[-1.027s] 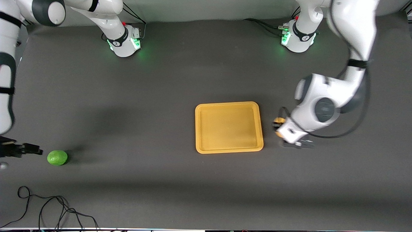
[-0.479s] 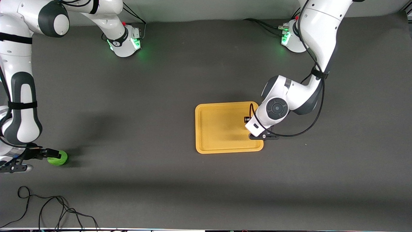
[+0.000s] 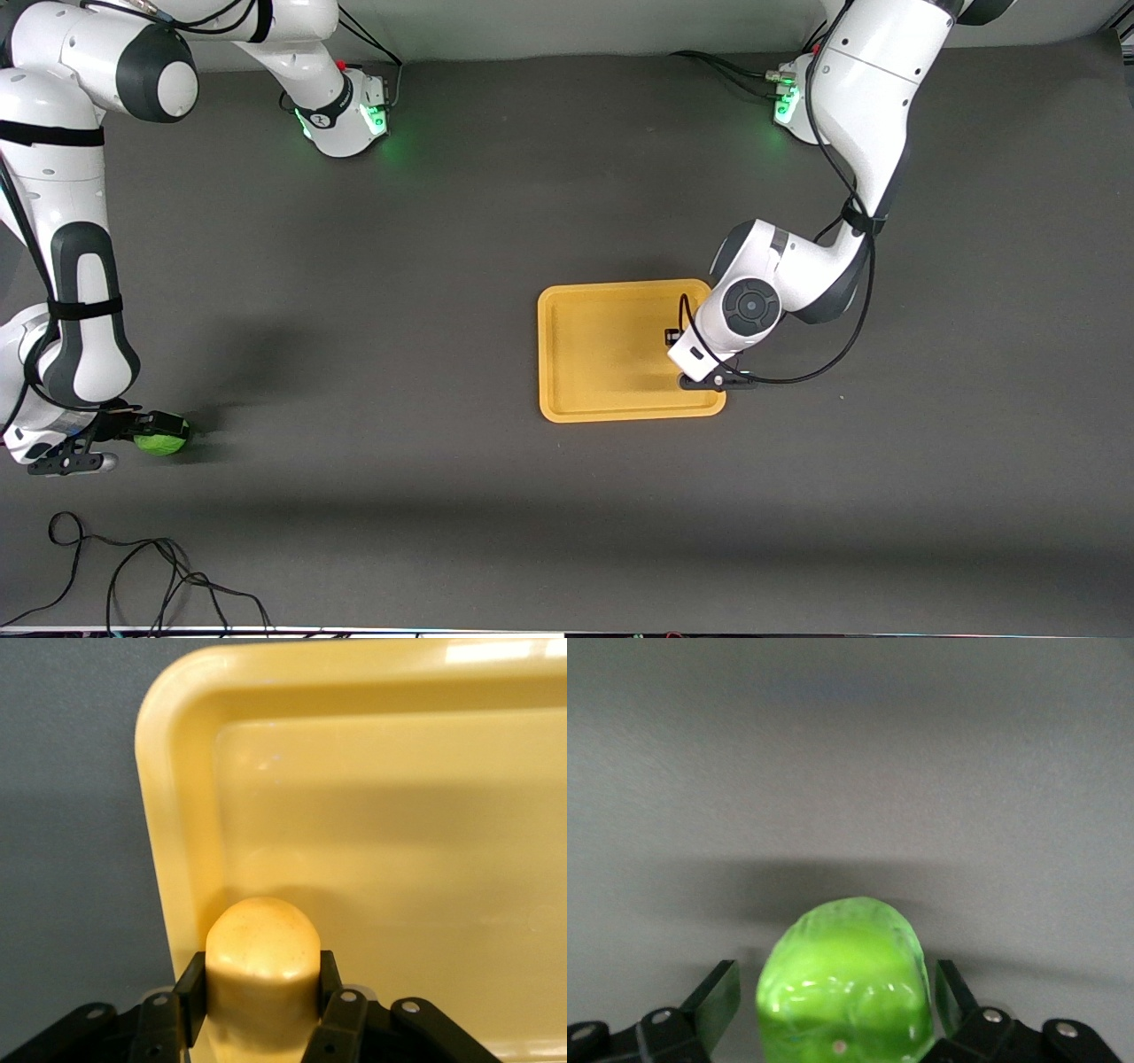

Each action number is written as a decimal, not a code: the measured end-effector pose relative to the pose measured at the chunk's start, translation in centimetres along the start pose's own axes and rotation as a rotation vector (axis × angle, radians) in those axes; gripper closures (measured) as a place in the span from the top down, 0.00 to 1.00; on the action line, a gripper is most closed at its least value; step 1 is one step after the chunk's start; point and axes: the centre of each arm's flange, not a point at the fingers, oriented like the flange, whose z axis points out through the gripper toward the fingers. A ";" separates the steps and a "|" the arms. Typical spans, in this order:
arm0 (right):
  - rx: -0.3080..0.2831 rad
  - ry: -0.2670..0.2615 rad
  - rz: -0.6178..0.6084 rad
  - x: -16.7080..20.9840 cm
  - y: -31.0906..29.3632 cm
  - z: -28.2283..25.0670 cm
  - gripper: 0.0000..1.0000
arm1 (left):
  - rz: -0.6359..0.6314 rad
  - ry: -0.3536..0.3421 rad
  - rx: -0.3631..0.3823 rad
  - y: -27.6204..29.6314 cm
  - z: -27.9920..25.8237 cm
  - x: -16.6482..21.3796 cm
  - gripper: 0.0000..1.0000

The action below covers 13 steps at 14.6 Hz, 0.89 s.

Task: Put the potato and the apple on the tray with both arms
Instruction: 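Lower the potato onto the tray and open the left gripper, then withdraw the left gripper while the right gripper lifts the green apple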

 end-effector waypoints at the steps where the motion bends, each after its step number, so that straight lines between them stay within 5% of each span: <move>1: 0.000 -0.001 -0.002 -0.1 0.2 0.1 0.89 | 0.000 0.001 0.000 0.0 0.0 0.0 0.58; 3: -0.001 0.003 -0.018 0.0 0.2 -0.1 0.70 | 0.000 0.004 -0.001 0.0 -0.2 0.1 0.78; 5: -0.001 0.010 -0.031 0.4 0.1 -0.8 0.69 | -0.006 0.029 -0.012 -0.1 -1.6 0.7 0.98; 10: 0.003 0.002 -0.099 2.6 -1.7 -10.5 0.69 | -0.023 0.087 -0.026 -5.5 -16.9 1.7 1.00; 13: -0.023 -0.065 -0.095 1.7 -4.8 -21.0 0.69 | 0.074 0.103 -0.001 -12.8 -26.7 0.8 1.00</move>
